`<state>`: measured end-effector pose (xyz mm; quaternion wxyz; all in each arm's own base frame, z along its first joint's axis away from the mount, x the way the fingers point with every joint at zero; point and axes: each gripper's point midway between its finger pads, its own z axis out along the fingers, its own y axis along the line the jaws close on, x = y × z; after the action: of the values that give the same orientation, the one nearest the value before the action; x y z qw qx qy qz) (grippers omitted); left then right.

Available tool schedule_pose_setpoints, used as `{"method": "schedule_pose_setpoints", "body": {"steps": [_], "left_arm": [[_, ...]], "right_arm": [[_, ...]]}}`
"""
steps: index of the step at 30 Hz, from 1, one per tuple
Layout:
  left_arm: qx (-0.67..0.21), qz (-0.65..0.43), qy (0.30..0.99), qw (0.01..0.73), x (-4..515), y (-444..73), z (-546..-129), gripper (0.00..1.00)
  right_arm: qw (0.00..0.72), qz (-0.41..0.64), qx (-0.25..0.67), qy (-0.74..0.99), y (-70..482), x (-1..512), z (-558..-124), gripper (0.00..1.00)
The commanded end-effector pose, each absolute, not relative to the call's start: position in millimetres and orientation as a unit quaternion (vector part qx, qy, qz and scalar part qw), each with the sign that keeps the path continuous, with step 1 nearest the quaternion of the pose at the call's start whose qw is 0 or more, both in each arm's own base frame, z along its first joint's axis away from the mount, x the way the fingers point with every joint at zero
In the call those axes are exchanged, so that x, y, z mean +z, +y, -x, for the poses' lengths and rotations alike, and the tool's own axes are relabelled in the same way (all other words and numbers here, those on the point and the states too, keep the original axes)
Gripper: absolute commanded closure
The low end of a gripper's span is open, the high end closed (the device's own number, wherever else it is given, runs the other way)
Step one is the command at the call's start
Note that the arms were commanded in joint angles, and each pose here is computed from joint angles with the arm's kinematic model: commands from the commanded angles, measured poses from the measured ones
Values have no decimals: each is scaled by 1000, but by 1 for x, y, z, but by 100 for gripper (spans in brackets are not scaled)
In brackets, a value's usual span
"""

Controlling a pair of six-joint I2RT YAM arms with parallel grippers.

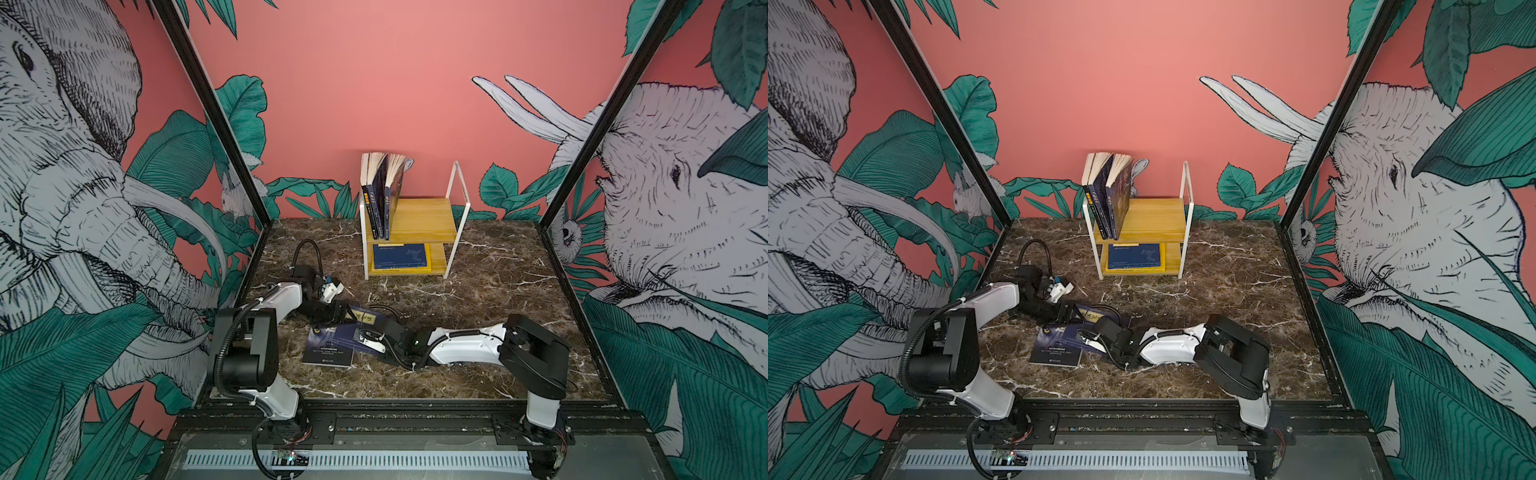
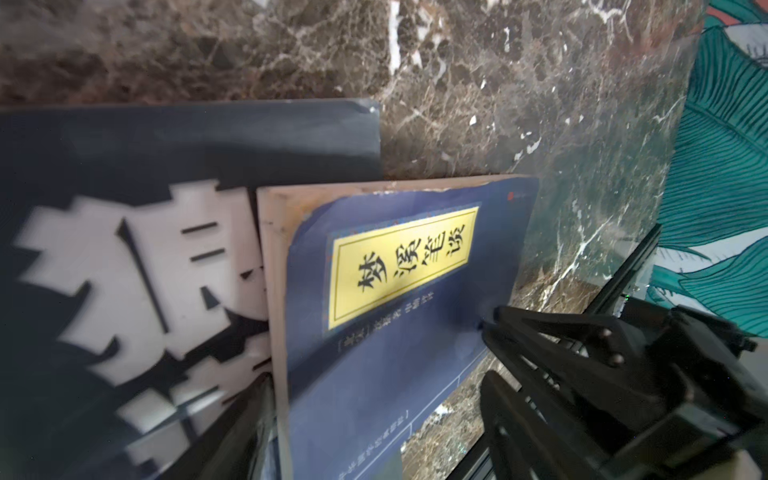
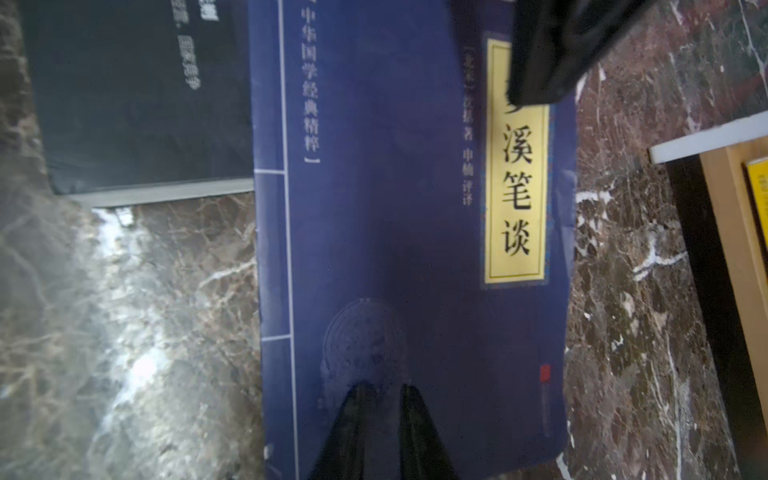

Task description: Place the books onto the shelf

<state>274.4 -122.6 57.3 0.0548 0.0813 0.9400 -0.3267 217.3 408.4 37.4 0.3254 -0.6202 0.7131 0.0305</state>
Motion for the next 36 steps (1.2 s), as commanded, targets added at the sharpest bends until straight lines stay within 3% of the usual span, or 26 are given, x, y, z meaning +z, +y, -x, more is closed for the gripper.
{"method": "schedule_pose_setpoints", "body": {"steps": [1,4,15,24,34,36], "left_arm": [[-389,-53,919,48,74,-141,-275,34],[-435,-41,898,52,94,-153,-275,35],[-449,-42,890,69,103,-157,-273,44],[-253,-77,959,101,64,-105,-288,27],[-279,-93,955,38,37,-127,-273,26],[-285,-86,954,29,36,-129,-273,28]], "right_arm": [[318,631,20,707,409,32,-222,83],[309,637,26,706,412,30,-221,83],[307,637,31,706,411,28,-222,84],[305,637,29,708,409,25,-223,85],[285,650,16,704,403,7,-221,87],[293,646,24,704,403,16,-221,84]]}}
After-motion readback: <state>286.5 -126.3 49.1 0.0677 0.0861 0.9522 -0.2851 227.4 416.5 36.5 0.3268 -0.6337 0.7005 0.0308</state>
